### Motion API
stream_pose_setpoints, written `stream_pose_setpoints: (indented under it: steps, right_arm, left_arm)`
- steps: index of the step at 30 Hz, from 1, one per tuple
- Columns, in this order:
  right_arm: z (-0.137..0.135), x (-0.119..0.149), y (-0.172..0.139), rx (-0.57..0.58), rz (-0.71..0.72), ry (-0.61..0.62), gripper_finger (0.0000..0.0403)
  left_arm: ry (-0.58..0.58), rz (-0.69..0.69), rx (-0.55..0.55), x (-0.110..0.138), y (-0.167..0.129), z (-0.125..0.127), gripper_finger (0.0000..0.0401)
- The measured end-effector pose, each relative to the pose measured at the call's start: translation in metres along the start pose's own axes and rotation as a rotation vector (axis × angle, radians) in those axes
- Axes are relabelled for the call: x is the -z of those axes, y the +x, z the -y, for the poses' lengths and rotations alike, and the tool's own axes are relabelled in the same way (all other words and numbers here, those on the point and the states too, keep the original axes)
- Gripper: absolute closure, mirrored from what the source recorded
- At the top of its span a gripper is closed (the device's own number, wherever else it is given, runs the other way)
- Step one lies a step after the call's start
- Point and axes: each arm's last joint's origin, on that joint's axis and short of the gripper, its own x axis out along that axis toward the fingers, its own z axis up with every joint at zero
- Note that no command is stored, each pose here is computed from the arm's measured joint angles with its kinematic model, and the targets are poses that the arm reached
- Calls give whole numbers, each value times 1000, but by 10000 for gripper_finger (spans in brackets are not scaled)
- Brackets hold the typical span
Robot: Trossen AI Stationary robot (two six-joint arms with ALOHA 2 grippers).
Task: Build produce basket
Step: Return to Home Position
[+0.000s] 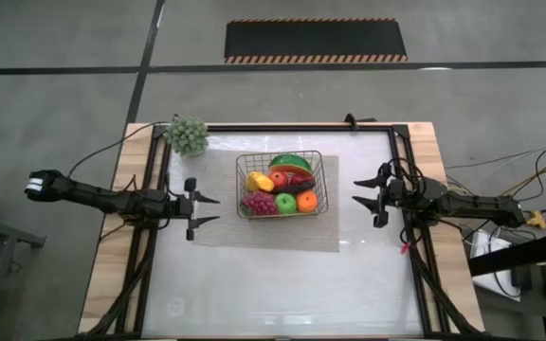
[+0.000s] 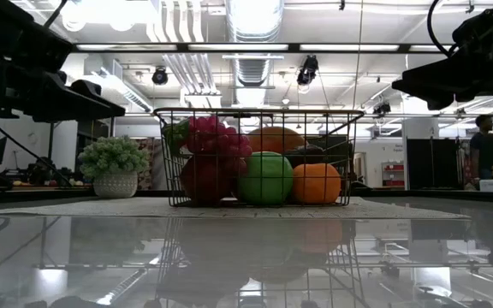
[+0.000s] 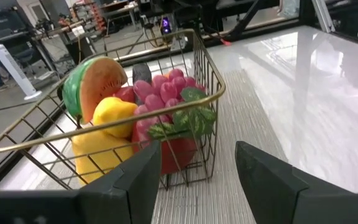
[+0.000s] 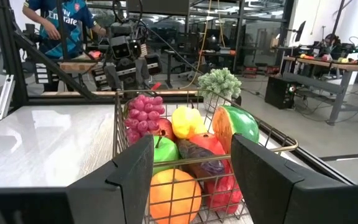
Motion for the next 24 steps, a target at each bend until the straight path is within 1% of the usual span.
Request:
stream_pose_setpoints:
  steps: [24]
  right_arm:
    - [0, 0, 0, 0, 2, 0, 202]
  left_arm:
    - [30, -133, 26, 13, 8, 4, 212]
